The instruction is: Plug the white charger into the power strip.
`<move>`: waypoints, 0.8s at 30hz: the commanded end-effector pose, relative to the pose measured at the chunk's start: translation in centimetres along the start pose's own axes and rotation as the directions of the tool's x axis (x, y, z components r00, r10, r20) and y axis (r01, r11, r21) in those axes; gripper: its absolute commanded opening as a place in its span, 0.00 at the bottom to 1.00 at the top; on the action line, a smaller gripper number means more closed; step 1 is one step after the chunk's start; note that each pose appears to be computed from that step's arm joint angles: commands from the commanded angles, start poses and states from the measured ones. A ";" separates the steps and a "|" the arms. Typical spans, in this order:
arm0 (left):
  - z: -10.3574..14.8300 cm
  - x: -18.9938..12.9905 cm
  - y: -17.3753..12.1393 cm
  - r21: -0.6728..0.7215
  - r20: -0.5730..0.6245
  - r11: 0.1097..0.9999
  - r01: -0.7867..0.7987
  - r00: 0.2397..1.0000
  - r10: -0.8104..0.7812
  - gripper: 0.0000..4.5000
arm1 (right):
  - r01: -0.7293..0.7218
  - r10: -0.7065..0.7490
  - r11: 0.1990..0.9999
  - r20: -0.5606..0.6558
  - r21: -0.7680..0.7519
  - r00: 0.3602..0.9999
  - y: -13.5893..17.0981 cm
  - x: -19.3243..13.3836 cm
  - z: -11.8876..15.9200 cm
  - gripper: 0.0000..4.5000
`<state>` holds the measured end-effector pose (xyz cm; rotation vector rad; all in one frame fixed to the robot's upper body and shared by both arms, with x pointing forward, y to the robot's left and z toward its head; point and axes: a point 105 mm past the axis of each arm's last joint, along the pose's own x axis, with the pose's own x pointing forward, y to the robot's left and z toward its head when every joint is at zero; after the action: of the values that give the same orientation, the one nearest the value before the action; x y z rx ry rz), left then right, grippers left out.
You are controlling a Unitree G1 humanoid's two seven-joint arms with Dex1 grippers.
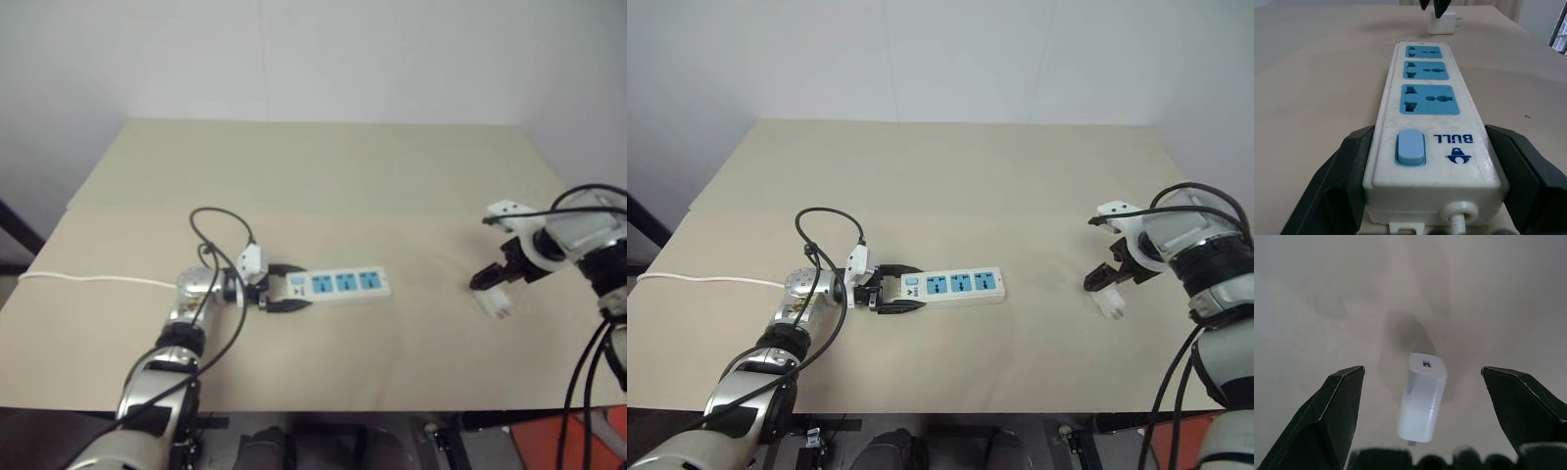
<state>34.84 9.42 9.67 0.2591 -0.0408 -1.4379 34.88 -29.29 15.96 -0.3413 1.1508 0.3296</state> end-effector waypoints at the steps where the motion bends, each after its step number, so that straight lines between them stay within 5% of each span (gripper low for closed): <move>1: -0.9 0.8 -1.2 -0.037 -0.023 0.997 0.065 0.998 -0.066 0.73 | 0.024 -0.026 0.999 0.041 0.039 0.999 -0.8 -0.6 0.2 1.00; 12: -1.1 0.2 -1.1 -0.041 -0.031 0.998 0.051 0.998 -0.052 0.73 | 0.008 -0.010 0.996 0.021 0.087 1.000 -0.7 1.0 -0.4 1.00; 16: -1.1 0.1 -1.1 -0.042 -0.032 0.998 0.046 0.998 -0.047 0.73 | 0.004 -0.005 0.995 0.010 0.103 1.000 -0.8 1.5 -0.8 0.81; 24: -1.3 0.0 -1.2 -0.048 -0.036 0.998 0.041 0.998 -0.043 0.73 | 0.015 -0.017 0.994 0.013 0.112 1.000 -1.0 1.7 -0.7 0.24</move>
<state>34.80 9.99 9.63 0.2579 -0.0276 -1.4298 35.12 -29.94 13.46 -0.2438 1.1765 0.2634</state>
